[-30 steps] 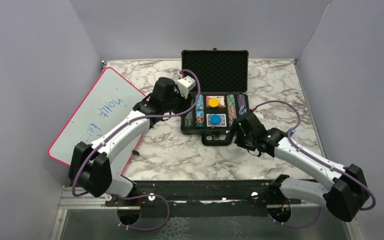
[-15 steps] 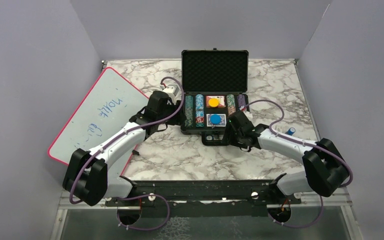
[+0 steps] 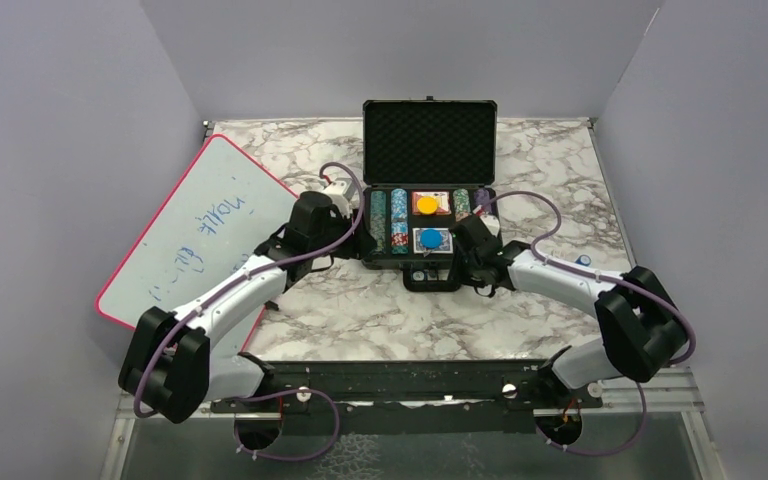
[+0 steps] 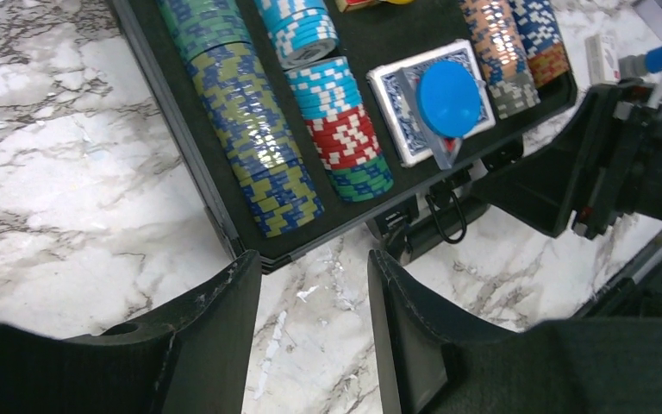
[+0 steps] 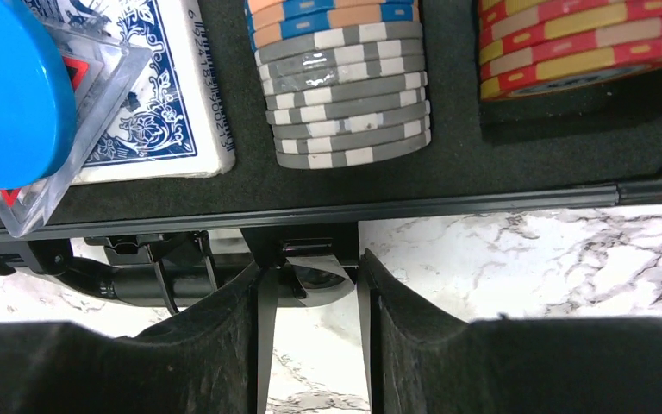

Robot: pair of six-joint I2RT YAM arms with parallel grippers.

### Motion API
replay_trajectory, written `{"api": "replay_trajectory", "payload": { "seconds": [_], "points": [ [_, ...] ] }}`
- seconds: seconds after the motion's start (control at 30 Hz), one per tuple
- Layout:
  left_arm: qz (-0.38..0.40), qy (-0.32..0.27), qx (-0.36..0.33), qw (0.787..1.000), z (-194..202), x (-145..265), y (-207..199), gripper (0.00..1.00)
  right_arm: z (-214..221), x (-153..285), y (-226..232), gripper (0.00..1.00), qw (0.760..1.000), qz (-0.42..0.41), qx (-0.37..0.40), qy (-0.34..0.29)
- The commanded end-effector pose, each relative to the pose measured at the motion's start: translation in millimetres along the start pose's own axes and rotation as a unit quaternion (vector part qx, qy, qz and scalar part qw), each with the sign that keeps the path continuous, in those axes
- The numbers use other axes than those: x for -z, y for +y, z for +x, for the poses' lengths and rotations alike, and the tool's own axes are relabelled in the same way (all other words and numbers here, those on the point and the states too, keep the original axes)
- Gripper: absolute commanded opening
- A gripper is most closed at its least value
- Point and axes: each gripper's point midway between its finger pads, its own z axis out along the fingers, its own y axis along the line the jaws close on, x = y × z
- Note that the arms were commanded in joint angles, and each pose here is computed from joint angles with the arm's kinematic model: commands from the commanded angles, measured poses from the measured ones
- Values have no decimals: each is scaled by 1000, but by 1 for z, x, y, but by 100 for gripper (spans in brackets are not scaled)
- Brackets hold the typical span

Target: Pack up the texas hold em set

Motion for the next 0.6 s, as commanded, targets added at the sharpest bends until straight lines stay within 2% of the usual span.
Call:
{"api": "replay_trajectory", "payload": {
  "seconds": [0.0, 0.13, 0.3, 0.57],
  "points": [
    [65, -24, -9, 998, -9, 14, -26, 50, -49, -13, -40, 38, 993, 86, -2, -75],
    [87, -10, -14, 996, 9, 17, -34, 48, -66, -18, -47, 33, 993, 86, -9, -81],
    [87, 23, -27, 996, 42, 12, -44, 48, -82, -21, -47, 32, 993, 81, -8, -83],
    [69, 41, -48, 996, 62, -13, -58, 48, -79, -4, -32, 48, 997, 31, -10, -73]
  ]
}}
